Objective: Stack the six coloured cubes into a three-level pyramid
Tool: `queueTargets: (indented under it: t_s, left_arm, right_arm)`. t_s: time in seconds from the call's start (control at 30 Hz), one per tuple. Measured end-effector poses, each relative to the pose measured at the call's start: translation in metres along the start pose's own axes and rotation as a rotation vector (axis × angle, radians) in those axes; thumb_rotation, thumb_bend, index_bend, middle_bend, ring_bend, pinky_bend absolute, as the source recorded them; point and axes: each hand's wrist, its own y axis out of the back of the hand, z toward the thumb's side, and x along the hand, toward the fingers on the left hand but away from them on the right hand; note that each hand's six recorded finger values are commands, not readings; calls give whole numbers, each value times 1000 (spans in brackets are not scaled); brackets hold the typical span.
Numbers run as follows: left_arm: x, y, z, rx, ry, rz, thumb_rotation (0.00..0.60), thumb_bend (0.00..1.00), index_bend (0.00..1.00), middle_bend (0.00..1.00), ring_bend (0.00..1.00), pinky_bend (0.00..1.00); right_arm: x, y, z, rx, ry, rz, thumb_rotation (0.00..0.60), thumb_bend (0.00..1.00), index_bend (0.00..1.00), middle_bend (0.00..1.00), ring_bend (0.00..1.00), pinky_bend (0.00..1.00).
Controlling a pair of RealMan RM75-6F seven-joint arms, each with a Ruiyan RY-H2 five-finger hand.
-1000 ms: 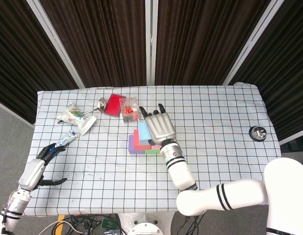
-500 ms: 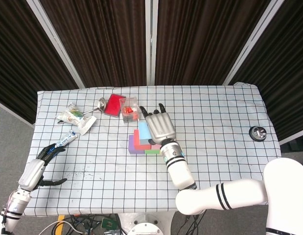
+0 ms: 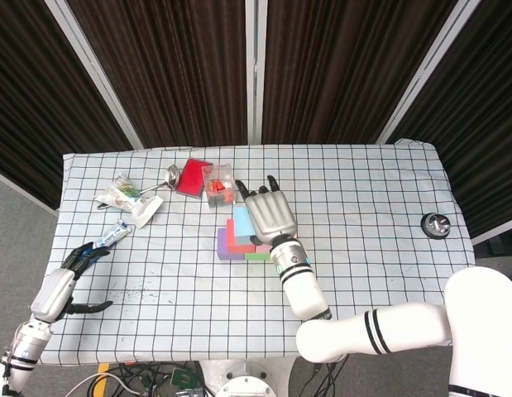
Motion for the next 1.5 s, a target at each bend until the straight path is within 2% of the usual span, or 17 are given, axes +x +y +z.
queueTargets:
  t_s: [0.3, 0.57, 0.77, 1.1, 1.27, 1.37, 1.5]
  left_arm:
    - [0, 0, -1, -1, 4, 0, 600, 0, 122, 179, 12, 62]
    - [0, 2, -3, -5, 8, 1, 600, 0, 122, 179, 12, 62]
    - [0, 2, -2, -4, 5, 2, 600, 0, 122, 179, 12, 62]
    - [0, 1, -2, -3, 3, -2, 600, 0, 122, 179, 12, 62]
    - [0, 0, -1, -2, 3, -5, 600, 0, 122, 179, 12, 62]
    - [0, 0, -2, -3, 5, -7, 600, 0, 123, 179, 12, 62]
    - [0, -1, -1, -3, 4, -13, 600, 0, 123, 179, 12, 62]
  right_arm:
    - [-1, -2, 1, -4, 1, 9, 600, 162, 0, 580, 223, 0]
    - [-3, -4, 1, -11, 5, 12, 600, 139, 0, 475, 215, 0]
    - [-2, -4, 2, -19, 15, 17, 600, 109, 0, 344, 152, 0]
    - [2, 2, -1, -42, 27, 6, 600, 93, 0, 248, 108, 0]
    - [7, 9, -4, -73, 37, -7, 600, 84, 0, 222, 89, 0]
    - [12, 14, -11, -107, 50, -19, 600, 47, 0, 169, 25, 0]
    - [16, 18, -22, -179, 90, -16, 600, 3, 0, 116, 0, 0]
